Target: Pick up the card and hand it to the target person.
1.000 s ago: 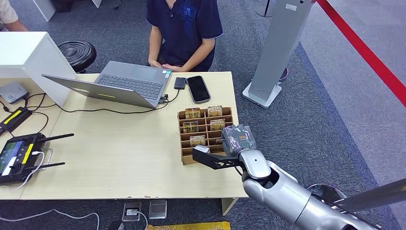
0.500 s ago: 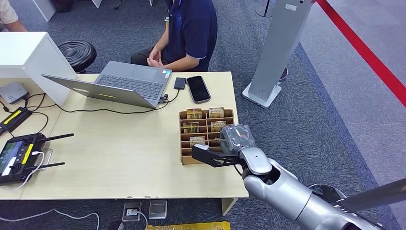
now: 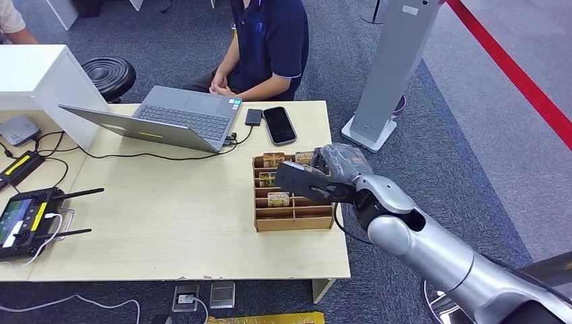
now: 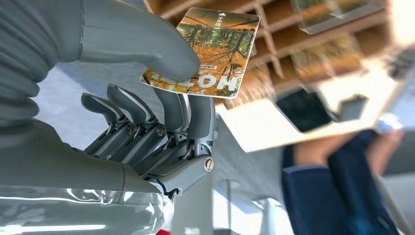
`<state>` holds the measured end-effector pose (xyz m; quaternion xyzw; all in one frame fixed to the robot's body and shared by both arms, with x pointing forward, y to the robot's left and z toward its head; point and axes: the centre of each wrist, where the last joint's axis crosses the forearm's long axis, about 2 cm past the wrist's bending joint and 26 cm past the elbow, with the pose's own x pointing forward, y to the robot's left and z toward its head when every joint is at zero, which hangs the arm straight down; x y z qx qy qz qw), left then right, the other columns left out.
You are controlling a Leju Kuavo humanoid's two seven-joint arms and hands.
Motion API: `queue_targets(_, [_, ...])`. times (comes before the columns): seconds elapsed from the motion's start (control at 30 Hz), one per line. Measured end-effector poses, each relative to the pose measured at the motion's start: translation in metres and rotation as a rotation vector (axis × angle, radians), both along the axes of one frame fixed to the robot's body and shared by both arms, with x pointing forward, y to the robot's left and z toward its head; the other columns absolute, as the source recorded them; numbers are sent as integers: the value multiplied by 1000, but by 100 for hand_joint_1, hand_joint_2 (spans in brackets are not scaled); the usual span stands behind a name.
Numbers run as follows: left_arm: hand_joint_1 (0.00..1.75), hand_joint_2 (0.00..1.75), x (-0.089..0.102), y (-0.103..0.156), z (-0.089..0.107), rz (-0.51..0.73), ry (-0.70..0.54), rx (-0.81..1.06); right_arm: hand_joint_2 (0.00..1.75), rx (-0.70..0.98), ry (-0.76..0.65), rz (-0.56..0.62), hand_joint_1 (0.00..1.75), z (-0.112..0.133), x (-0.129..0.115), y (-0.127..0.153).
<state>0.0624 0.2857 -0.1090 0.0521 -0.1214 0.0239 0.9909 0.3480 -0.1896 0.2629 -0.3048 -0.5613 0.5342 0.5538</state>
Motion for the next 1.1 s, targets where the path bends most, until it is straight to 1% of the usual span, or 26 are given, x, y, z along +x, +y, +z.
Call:
queue_targets(0.17, [0, 175, -2, 0, 0, 1, 2, -2, 175, 63, -115, 25, 175, 30, -8, -3])
queue_targets(0.27, [0, 175, -1, 0, 0, -2, 3, -5, 175, 64, -237, 30, 175, 43, -12, -1])
queue_targets(0.33, [0, 175, 0, -1, 0, -7, 4, -8, 175, 67, -334, 50, 175, 47, -13, 3])
queue_targets(0.43, [0, 175, 6, -3, 1, -23, -3, -16, 175, 99, -492, 120, 175, 47, -13, 12])
queue_targets(0.5, [0, 175, 12, -6, 2, -36, -11, -24, 175, 139, -605, 176, 175, 44, -8, 20])
queue_targets(0.6, [0, 175, 20, -9, 4, -49, -22, -33, 175, 234, -759, 252, 175, 35, 0, 28])
queue_targets(0.67, [0, 175, 23, -11, 4, -54, -26, -36, 175, 302, -827, 275, 175, 29, 5, 32])
queue_targets(0.73, [0, 175, 26, -12, 5, -57, -30, -34, 175, 364, -857, 270, 175, 20, 12, 37])
queue_targets(0.83, [0, 175, 28, -13, 5, -60, -34, -29, 175, 427, -851, 246, 175, 7, 21, 45])
queue_targets(0.97, [0, 175, 28, -13, 5, -61, -33, -28, 175, 439, -791, 202, 175, -7, 29, 53])
queue_targets(1.1, [0, 175, 27, -13, 5, -61, -32, -28, 175, 426, -753, 178, 175, -16, 34, 59])
